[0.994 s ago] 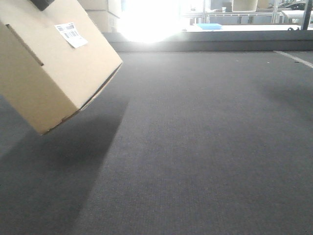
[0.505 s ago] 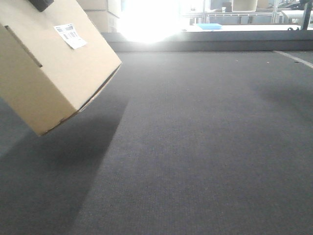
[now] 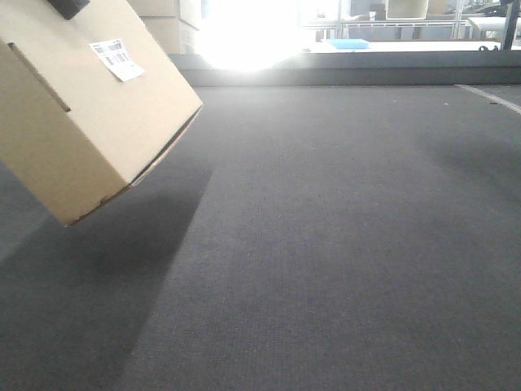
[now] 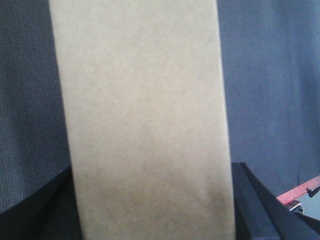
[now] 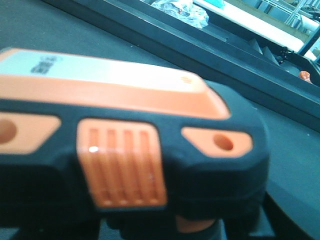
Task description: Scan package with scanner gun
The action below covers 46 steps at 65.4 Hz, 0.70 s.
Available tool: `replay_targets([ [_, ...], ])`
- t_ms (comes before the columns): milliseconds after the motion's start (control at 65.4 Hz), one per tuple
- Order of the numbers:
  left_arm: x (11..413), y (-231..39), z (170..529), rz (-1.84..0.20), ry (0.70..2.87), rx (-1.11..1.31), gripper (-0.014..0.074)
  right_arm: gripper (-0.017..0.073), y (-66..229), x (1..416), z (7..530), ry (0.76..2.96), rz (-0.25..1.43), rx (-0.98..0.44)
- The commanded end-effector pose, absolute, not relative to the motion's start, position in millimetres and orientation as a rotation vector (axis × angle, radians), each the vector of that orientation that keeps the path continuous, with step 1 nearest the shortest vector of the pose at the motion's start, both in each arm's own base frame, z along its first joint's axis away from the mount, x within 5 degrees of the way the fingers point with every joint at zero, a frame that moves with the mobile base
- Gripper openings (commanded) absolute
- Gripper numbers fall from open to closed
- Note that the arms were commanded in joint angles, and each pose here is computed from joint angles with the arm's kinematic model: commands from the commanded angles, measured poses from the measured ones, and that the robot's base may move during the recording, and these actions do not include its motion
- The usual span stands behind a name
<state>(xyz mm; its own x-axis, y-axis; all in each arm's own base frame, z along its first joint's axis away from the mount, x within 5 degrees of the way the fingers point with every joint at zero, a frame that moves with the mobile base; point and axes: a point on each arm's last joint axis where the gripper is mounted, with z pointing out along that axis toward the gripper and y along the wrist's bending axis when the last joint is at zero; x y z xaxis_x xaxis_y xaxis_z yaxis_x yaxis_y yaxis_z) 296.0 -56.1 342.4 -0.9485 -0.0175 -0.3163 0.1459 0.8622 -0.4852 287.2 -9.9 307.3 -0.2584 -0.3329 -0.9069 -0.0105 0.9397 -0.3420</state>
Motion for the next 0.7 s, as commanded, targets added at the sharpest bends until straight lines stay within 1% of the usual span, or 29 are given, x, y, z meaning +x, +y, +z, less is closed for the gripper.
replay_targets([
  [0, 293, -56, 349, -0.754, 2.699, 0.102, -0.0111, -0.0154, -7, 289, 318, 1.742, -0.333, -0.250],
  [336, 293, -56, 349, -0.754, 2.699, 0.102, -0.0111, -0.0154, 13, 289, 318, 1.727, -0.285, -0.307],
  [688, 293, -56, 349, -0.756, 2.698, 0.102, -0.0111, -0.0154, 15, 288, 318, 1.729, -0.267, -0.293],
])
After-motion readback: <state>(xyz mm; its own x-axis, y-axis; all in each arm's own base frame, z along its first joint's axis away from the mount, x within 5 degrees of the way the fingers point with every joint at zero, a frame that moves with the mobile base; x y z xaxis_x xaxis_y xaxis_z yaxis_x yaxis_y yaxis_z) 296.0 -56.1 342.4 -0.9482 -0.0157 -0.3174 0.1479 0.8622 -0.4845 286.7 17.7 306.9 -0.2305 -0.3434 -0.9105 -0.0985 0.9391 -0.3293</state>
